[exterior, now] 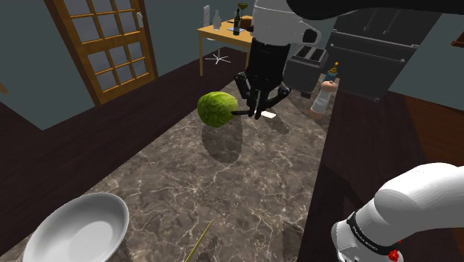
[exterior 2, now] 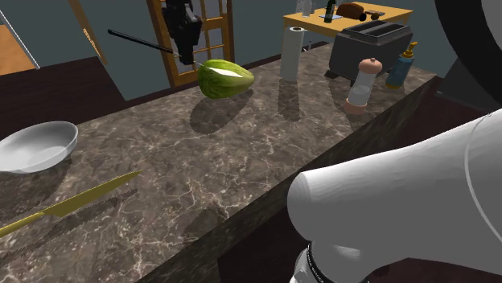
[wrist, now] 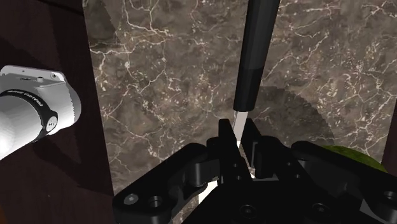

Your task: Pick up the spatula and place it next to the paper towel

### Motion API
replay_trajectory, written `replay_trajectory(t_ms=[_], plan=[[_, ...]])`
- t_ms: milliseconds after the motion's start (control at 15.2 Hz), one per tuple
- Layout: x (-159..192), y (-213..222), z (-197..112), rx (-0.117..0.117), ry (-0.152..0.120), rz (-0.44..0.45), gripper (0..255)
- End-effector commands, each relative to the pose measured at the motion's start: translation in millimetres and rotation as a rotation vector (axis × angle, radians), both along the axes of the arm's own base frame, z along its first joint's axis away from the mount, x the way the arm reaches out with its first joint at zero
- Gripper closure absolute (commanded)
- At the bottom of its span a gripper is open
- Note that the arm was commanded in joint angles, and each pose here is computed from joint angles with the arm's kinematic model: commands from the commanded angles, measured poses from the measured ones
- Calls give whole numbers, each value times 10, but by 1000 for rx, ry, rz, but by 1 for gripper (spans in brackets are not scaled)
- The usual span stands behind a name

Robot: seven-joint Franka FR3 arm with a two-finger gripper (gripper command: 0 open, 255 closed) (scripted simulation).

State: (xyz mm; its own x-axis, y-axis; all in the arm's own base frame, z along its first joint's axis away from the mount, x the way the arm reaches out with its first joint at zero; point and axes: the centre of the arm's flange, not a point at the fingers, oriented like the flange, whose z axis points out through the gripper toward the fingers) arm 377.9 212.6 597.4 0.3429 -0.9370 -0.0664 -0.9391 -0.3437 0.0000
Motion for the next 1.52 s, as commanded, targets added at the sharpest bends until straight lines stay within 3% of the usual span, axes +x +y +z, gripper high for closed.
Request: replay_trajectory(t_ms=[0,198,1452], plan=[[-8,-8,104,0,0,0,255],[-8,-8,251,0,0,0,255],[1116,-2250,253,0,0,0,255]])
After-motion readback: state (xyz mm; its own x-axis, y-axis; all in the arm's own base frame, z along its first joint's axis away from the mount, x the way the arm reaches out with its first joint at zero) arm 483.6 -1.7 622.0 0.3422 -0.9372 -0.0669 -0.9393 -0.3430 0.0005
